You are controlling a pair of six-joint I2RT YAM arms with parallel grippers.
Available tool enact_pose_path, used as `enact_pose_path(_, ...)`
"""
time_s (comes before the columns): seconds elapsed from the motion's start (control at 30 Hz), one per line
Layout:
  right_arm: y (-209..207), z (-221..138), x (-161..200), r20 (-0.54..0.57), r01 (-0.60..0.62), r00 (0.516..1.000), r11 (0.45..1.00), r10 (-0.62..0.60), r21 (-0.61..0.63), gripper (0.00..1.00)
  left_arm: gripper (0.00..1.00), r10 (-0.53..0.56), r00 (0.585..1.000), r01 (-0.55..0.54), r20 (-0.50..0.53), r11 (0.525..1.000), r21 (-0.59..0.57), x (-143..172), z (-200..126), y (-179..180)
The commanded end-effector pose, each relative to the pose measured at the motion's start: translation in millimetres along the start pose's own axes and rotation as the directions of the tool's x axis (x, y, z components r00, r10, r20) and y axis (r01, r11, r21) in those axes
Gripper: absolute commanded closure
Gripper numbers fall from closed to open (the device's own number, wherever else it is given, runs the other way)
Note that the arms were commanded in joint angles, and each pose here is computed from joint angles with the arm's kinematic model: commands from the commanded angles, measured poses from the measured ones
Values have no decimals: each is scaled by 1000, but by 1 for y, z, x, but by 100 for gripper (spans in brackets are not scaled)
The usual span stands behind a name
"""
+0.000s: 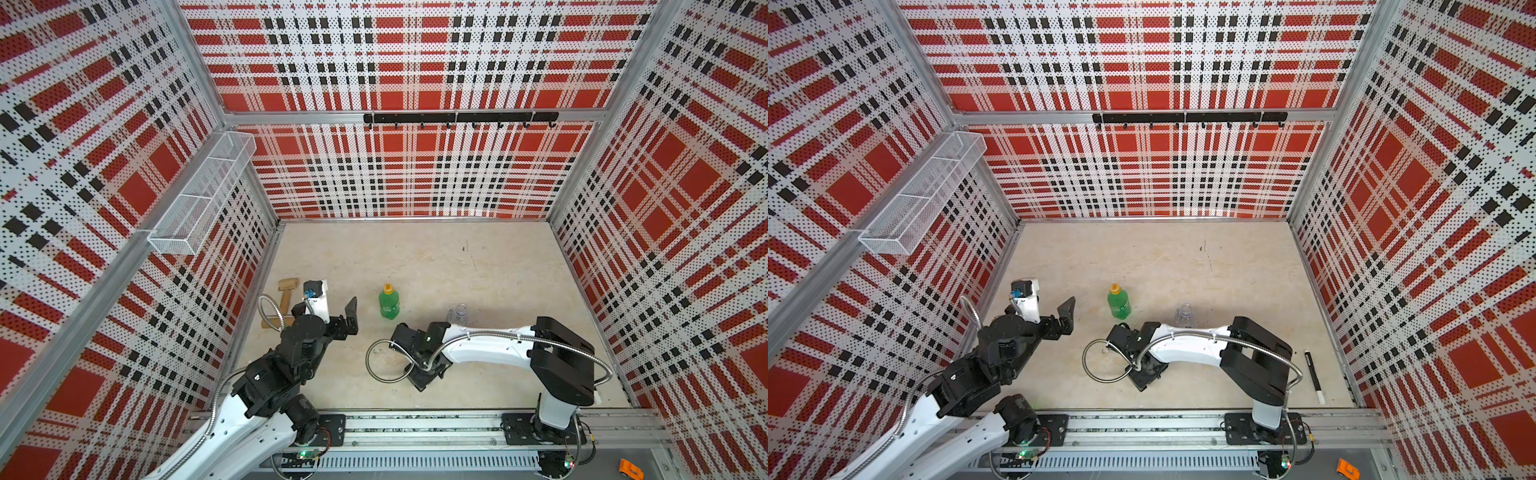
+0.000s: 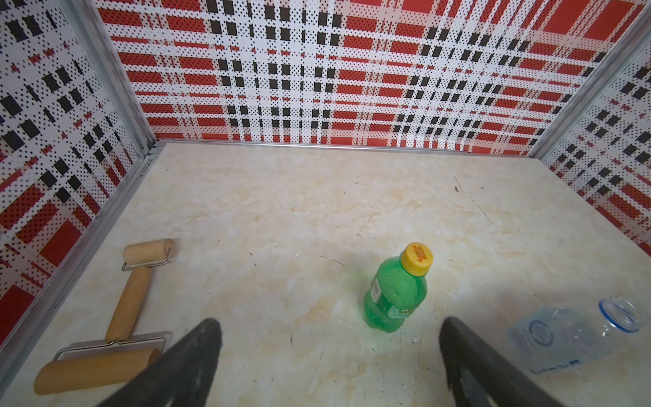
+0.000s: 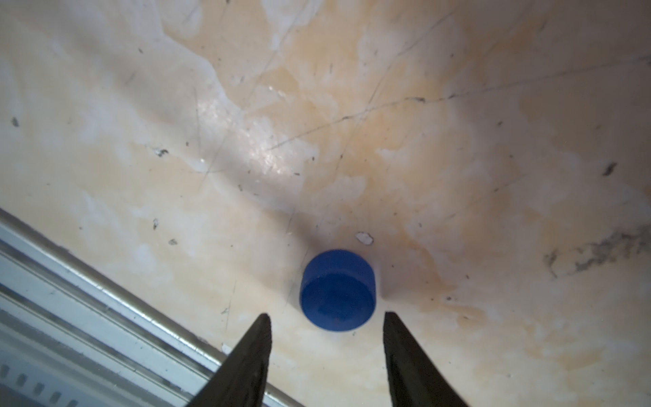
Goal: Screw on the bottle caps
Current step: Pick up the bottle cap from the bottom-center of the table.
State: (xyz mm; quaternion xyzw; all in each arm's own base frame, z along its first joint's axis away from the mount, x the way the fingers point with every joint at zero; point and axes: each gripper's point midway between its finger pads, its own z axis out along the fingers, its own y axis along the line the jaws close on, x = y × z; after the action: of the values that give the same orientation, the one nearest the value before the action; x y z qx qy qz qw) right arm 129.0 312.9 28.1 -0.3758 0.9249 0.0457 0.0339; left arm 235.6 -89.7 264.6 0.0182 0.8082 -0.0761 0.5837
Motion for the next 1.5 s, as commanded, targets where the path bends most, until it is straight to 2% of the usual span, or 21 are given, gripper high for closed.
enact_pose_path(0.0,0,2,-13,27,17,999,1000,-18,17,49,1,8,1000,-8,-3,1000,12,0,2,0)
enact_pose_path(0.4,-5,5,-22,71,24,997,996,-30,83,55,1,13,1000,-13,-28,1000,10,4,9,-1)
enact_pose_path(0.53,-1,9,-20,63,36,997,995,-42,88,60,1,14,999,-14,-31,1000,12,5,9,-1)
enact_pose_path(0.77,2,15,-13,53,33,998,996,-37,83,61,1,17,999,-16,-35,1000,14,5,10,-2)
enact_pose_path(0.87,-2,14,-15,67,22,997,994,-29,106,65,1,15,999,-15,-36,1000,14,5,10,-2)
enact_pose_path(1.03,-3,5,-21,94,19,995,993,-30,116,66,1,17,999,-16,-42,1000,17,7,11,-2)
enact_pose_path(1.23,-13,-34,-26,178,9,983,989,-35,148,65,1,42,998,-36,-56,994,102,12,12,-17)
enact_pose_path(1.37,-19,-82,-27,279,-8,960,990,-33,143,64,1,65,996,-51,-54,974,221,15,11,-40)
enact_pose_path(1.47,-33,-124,-23,356,-42,934,985,-21,170,64,1,92,996,-82,-15,944,321,18,5,-61)
